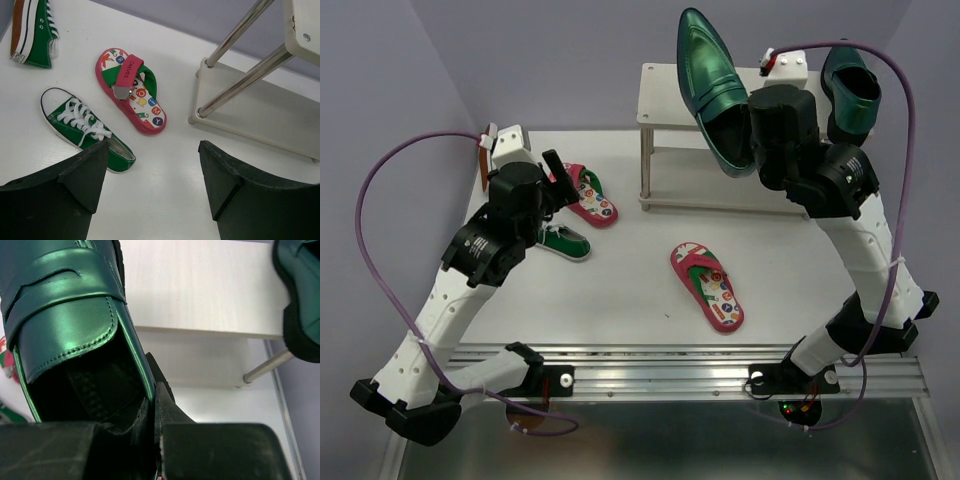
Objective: Place and organize the shoes onto the shoe shelf
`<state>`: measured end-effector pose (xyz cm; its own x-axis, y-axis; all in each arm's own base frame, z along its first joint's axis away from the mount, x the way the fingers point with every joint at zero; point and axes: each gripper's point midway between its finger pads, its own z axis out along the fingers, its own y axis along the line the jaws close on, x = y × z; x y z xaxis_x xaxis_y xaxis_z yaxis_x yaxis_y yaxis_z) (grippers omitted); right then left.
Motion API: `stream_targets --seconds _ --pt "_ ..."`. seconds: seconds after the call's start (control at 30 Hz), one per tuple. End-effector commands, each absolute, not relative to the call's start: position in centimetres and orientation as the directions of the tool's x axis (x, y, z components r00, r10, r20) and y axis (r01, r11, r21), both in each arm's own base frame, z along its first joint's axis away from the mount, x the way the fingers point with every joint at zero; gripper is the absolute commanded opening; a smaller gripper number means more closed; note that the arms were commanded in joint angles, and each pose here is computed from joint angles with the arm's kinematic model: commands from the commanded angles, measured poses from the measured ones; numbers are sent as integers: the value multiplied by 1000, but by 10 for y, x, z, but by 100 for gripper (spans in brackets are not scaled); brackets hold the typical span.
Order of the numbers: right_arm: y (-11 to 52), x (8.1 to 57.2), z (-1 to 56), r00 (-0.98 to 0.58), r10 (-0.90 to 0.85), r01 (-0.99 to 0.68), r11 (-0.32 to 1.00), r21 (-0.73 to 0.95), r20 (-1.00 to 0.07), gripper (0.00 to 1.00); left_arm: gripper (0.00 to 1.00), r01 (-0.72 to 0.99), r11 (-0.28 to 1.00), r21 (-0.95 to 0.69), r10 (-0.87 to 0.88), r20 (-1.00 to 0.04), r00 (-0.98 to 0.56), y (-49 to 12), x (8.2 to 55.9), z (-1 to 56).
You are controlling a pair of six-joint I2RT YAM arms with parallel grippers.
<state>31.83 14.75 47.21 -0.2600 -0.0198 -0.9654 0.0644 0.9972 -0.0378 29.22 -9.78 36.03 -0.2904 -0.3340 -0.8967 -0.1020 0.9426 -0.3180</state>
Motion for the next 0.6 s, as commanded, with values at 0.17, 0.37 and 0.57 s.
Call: stream_targets --seconds 0.17,0.37,0.57 --pt "72 349 546 6 172 278 946 167 -985 1 83 -63 942 -331 -335 -902 -273 -103 295 364" --pt "38 372 538 2 185 342 923 175 -983 1 83 -25 940 -340 -333 -898 -287 -112 297 365" --pt "10 386 528 -15 206 368 911 186 -978 1 83 -11 941 -337 -323 -894 -311 -119 300 357"
